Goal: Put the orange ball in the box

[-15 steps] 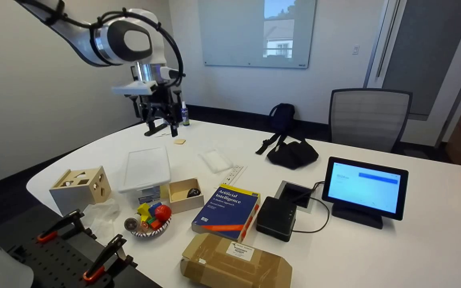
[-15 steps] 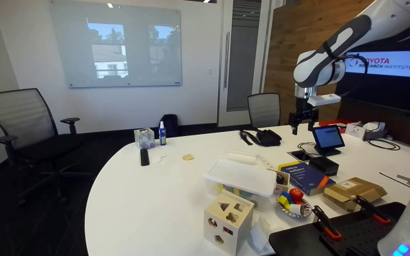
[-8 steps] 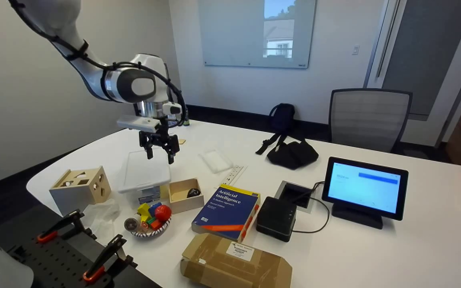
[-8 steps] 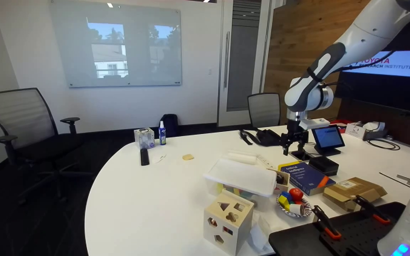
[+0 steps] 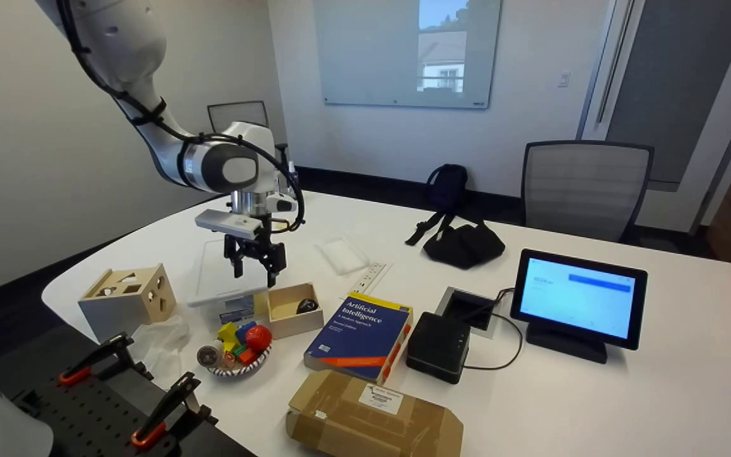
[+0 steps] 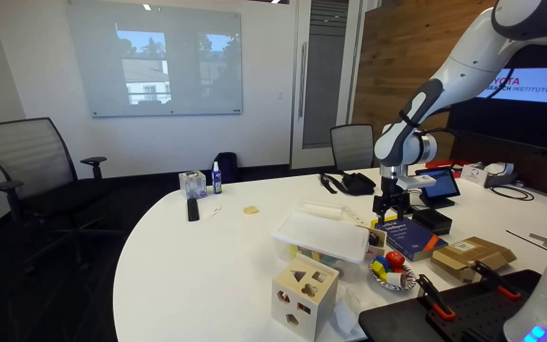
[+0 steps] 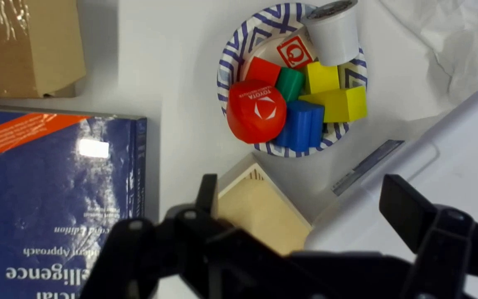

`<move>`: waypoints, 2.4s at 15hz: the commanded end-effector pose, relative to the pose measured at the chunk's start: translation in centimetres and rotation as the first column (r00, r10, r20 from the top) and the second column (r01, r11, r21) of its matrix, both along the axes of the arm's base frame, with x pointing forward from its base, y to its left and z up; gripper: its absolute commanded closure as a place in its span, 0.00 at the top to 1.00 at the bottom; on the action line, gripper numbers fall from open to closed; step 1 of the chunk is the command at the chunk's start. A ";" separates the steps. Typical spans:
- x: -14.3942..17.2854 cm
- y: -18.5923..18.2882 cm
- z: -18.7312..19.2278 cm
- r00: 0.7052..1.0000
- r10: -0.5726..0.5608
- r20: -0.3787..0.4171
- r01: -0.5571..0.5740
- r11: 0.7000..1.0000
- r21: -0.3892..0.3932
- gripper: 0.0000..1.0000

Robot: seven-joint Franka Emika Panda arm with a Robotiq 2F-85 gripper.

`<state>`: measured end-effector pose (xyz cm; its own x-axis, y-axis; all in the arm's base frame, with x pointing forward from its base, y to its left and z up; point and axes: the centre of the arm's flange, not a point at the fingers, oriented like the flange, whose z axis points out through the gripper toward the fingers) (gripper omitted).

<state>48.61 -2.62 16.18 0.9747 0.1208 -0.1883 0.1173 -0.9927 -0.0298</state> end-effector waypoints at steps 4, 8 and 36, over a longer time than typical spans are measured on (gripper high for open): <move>-0.7 -2.7 -4.7 0.996 -0.022 -0.082 0.028 0.996 0.082 1.00; -0.6 -3.4 -7.3 0.992 -0.034 -0.122 0.049 0.991 0.125 1.00; 1.4 -4.0 -12.4 0.971 -0.040 -0.235 0.079 0.985 0.155 0.08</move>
<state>49.37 -6.74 3.19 0.9184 0.0955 -0.3839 0.0277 -0.9836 -0.1785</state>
